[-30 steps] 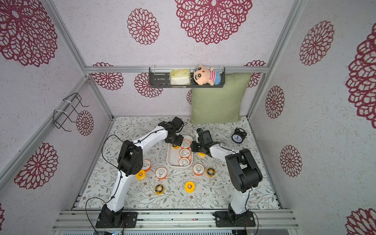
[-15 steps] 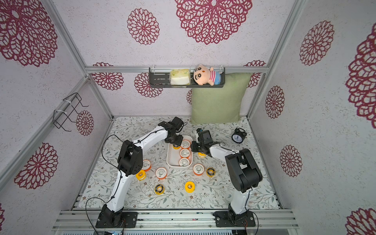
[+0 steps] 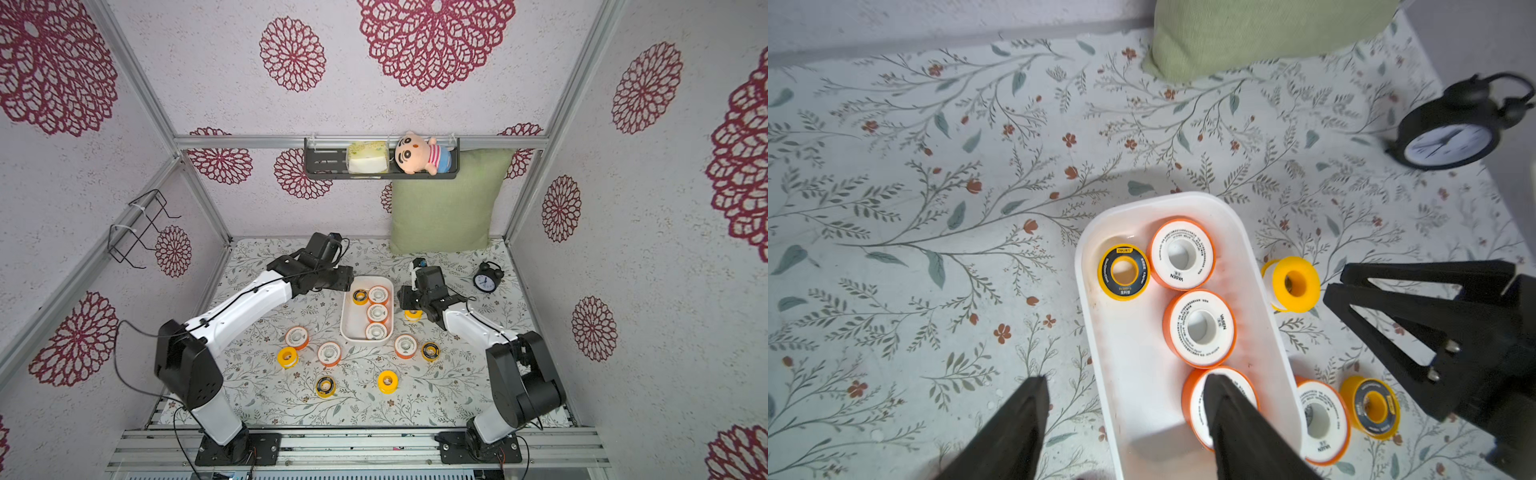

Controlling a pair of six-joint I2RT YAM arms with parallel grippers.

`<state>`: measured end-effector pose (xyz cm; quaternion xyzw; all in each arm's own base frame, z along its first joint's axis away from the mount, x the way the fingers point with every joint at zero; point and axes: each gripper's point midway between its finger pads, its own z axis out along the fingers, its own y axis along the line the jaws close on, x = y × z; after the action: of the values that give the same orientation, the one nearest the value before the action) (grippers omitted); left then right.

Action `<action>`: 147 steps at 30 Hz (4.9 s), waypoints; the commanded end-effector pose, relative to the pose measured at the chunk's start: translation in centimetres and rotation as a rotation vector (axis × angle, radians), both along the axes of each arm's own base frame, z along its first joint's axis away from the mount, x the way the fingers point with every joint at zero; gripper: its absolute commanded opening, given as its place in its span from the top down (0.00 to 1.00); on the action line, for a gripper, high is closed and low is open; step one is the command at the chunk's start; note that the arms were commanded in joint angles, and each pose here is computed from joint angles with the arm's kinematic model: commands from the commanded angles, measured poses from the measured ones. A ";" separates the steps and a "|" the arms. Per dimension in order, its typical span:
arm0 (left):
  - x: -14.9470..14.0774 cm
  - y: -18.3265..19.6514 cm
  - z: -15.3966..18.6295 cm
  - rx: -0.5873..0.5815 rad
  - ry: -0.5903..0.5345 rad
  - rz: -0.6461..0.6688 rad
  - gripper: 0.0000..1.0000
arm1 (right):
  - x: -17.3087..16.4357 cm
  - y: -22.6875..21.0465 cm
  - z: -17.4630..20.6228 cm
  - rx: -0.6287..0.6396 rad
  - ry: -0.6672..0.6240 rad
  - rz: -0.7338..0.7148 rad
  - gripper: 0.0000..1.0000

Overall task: Put the sealing tape into the storage box
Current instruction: Place the sealing tape in the storage box, then pick up the sealing tape at the center of the board, then place the sealing tape in the storage box.

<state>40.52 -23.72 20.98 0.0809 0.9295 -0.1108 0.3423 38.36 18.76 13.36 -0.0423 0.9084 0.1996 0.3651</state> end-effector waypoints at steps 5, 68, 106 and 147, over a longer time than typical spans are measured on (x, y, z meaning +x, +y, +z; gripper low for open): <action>-1.4 6.1 0.5 -0.049 -0.070 0.175 0.32 | -4.0 -4.5 -0.5 -0.121 0.050 -0.110 0.55; -4.1 10.1 -1.3 -0.091 -0.059 0.262 0.30 | -12.7 -7.9 -11.1 -0.336 0.342 -0.269 0.36; -4.2 10.6 -0.6 -0.082 -0.074 0.272 0.30 | -4.8 1.8 2.4 -0.034 0.067 -0.037 0.44; -4.4 11.1 -0.6 -0.066 -0.071 0.284 0.30 | 0.5 16.6 -4.0 -0.216 0.143 0.283 0.44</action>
<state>36.02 -13.33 19.54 -0.0517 0.9187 -0.0944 0.3800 38.61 35.16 8.44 -0.1822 0.9362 0.1652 0.2509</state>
